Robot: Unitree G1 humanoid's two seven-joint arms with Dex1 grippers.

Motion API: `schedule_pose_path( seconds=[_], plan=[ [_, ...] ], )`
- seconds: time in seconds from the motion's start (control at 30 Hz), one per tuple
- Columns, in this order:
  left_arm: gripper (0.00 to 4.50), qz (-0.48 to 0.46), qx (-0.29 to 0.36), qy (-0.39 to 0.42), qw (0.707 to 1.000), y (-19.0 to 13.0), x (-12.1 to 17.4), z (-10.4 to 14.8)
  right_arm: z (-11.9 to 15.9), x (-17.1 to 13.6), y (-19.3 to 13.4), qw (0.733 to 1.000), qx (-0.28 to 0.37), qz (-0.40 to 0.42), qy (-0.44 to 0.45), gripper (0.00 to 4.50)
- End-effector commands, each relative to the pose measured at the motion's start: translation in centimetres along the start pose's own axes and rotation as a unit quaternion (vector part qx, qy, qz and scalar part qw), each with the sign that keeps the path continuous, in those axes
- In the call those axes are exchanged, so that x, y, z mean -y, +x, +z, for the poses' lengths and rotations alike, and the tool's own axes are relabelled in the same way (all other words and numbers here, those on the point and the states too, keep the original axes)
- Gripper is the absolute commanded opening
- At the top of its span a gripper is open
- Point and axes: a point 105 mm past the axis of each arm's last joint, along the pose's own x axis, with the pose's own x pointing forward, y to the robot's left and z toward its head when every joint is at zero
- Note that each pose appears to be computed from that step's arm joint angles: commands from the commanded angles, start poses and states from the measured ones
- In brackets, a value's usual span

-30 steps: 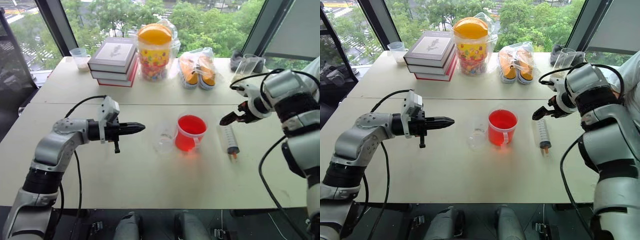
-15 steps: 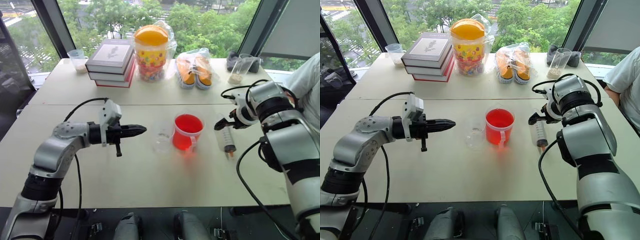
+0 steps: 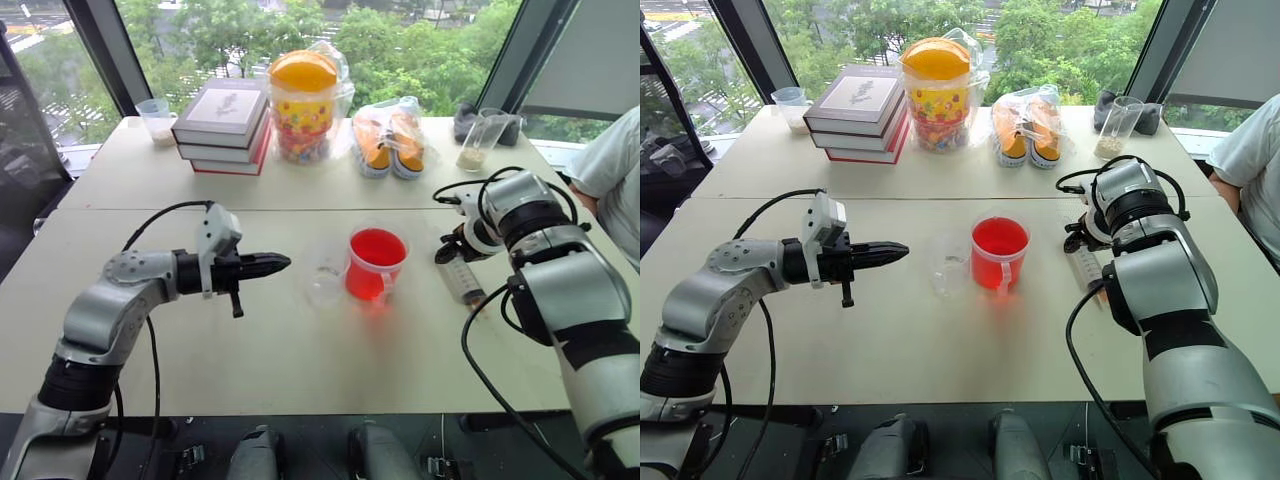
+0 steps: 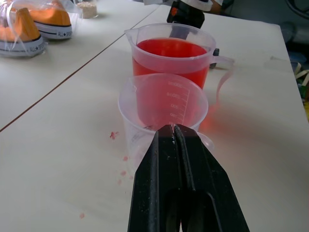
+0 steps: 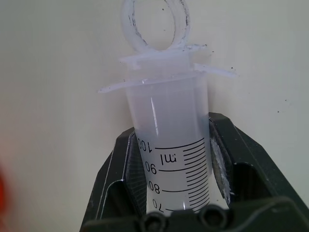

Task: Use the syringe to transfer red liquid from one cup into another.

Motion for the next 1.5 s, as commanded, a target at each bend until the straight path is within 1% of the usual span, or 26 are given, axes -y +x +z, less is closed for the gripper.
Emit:
schedule_pose_path(
  seconds=[0.03,0.2,0.27,0.33,0.4,0.47,0.5,0.57,0.6,0.63,0.67,0.7,0.73,0.77,0.8,0.87,0.97,1.03,1.1,1.13,1.37,1.5],
  plan=[
    [0.00,0.010,0.012,0.017,1.000,-0.6,-0.2,1.0,-0.7,0.4,0.3,1.000,-0.016,-0.008,-0.003,1.44],
    [0.00,0.014,0.009,0.018,1.000,-1.1,-0.4,0.9,-0.2,2.1,-1.1,1.000,0.011,-0.023,0.013,1.44],
    [0.00,0.016,0.006,0.019,1.000,-1.4,-0.5,1.0,1.0,3.1,-2.9,0.998,0.055,-0.024,0.020,1.44],
    [0.00,0.017,0.004,0.019,1.000,-1.7,-0.6,1.0,2.0,3.4,-4.0,0.996,0.089,-0.022,0.016,1.44],
    [0.00,0.021,0.003,0.021,1.000,-1.7,-0.8,1.0,3.5,3.6,-6.0,0.988,0.154,-0.005,0.019,1.44],
    [0.00,0.021,0.001,0.022,1.000,-1.8,-0.9,1.0,4.9,3.3,-8.2,0.974,0.225,0.020,0.026,1.44],
    [0.00,0.020,0.001,0.022,1.000,-1.7,-1.0,1.1,5.7,3.4,-9.7,0.960,0.279,0.022,0.013,1.44],
    [0.00,0.012,0.001,0.020,1.000,-1.5,-1.3,1.6,6.9,2.9,-13.0,0.916,0.399,0.021,-0.022,1.44],
    [0.00,0.008,0.000,0.019,1.000,-1.5,-1.4,1.8,7.1,2.4,-14.6,0.891,0.451,0.026,-0.038,1.44],
    [0.00,0.005,-0.002,0.022,1.000,-1.5,-1.7,2.0,7.3,1.4,-16.3,0.860,0.506,0.034,-0.054,1.44],
    [0.00,0.004,-0.003,0.023,1.000,-1.5,-2.0,2.2,7.3,0.5,-17.7,0.834,0.547,0.047,-0.058,1.44],
    [0.00,0.004,0.000,0.022,1.000,-1.5,-2.4,2.6,7.1,-1.0,-19.3,0.800,0.591,0.092,-0.053,1.44],
    [0.00,0.003,0.004,0.018,1.000,-1.6,-2.7,2.9,6.7,-2.2,-20.3,0.776,0.614,0.133,-0.050,1.44],
    [0.00,0.002,0.007,0.015,1.000,-1.6,-2.9,3.2,6.3,-3.2,-21.1,0.759,0.629,0.162,-0.051,1.44],
    [0.00,0.001,0.009,0.014,1.000,-1.6,-3.2,3.4,5.9,-4.2,-21.6,0.743,0.643,0.174,-0.064,1.44],
    [0.00,-0.002,0.013,0.013,1.000,-1.6,-3.6,4.0,5.0,-6.4,-21.7,0.730,0.649,0.188,-0.100,1.44],
    [0.00,-0.009,0.018,0.014,1.000,-1.5,-4.0,4.9,3.5,-9.9,-21.1,0.719,0.638,0.222,-0.161,1.44],
    [0.00,-0.010,0.024,0.014,1.000,-1.3,-4.3,5.4,2.5,-11.5,-20.4,0.713,0.631,0.249,-0.176,1.44],
    [0.55,-0.012,0.032,0.008,0.999,-1.1,-4.5,5.9,1.9,-12.4,-19.6,0.710,0.629,0.263,-0.177,1.44],
    [0.90,-0.013,0.037,0.005,0.999,-1.0,-4.5,6.2,1.8,-12.7,-19.2,0.709,0.630,0.264,-0.176,1.44],
    [4.44,-0.049,0.075,-0.002,0.996,0.3,-4.0,8.8,2.0,-13.8,-17.3,0.698,0.643,0.256,-0.183,1.44],
    [4.44,-0.080,0.103,0.000,0.991,1.5,-3.7,11.0,2.1,-13.8,-16.0,0.701,0.643,0.250,-0.182,1.44]
  ],
)
